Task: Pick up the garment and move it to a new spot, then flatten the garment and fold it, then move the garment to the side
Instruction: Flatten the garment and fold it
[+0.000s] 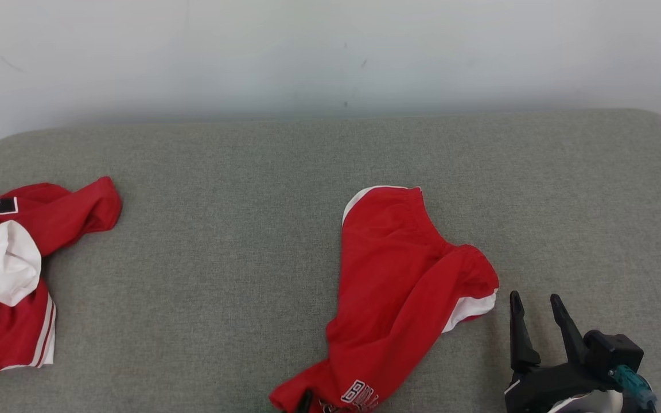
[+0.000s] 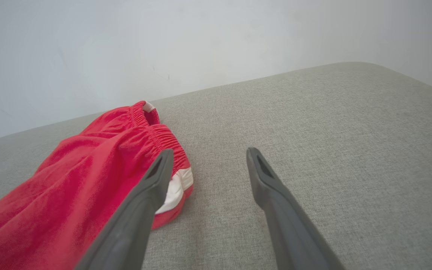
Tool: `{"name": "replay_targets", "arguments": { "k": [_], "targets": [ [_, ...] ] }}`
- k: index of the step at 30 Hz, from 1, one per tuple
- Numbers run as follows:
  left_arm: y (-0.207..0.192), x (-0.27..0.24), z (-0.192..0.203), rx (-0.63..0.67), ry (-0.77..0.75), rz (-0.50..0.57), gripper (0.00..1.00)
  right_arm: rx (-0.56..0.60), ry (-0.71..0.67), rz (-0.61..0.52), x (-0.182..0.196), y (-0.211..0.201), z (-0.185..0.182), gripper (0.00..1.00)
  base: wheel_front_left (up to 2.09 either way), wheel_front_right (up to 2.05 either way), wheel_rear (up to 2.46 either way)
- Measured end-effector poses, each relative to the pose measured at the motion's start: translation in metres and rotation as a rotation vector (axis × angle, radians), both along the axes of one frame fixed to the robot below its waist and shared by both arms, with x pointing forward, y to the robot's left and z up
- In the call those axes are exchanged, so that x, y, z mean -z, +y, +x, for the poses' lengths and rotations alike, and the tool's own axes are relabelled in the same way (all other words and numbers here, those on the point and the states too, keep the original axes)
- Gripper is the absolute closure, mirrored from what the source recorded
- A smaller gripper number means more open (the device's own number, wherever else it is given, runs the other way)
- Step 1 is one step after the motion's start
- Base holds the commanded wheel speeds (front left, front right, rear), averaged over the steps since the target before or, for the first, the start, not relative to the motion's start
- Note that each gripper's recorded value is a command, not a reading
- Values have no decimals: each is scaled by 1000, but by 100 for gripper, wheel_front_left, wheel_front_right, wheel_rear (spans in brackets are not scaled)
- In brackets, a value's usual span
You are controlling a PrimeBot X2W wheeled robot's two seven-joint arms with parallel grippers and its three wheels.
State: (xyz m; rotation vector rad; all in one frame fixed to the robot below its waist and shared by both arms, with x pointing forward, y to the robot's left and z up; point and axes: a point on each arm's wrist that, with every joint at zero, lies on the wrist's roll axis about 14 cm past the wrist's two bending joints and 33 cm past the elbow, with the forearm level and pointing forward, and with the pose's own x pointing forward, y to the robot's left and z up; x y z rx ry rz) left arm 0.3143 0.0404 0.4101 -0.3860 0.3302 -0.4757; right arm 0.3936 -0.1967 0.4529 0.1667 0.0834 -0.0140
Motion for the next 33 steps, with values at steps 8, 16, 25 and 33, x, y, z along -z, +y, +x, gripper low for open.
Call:
{"name": "replay_targets", "arguments": {
  "k": [8, 16, 25, 33],
  "targets": [
    [17, -78, 40, -85, -271, -41, 100, 0, 9, 9, 3, 1, 2, 0, 0, 0, 0],
    [50, -64, 69, -188, -239, 17, 100, -4, 2, 15, 1, 2, 5, 0, 0, 0, 0],
    [80, -28, 102, -291, -132, 78, 100, 49, 18, 10, 6, -16, 0, 0, 0, 0, 0],
    [94, -21, 125, -347, -125, 104, 0, 101, 43, 8, 14, -34, -4, 0, 0, 0, 0]
  ]
}}
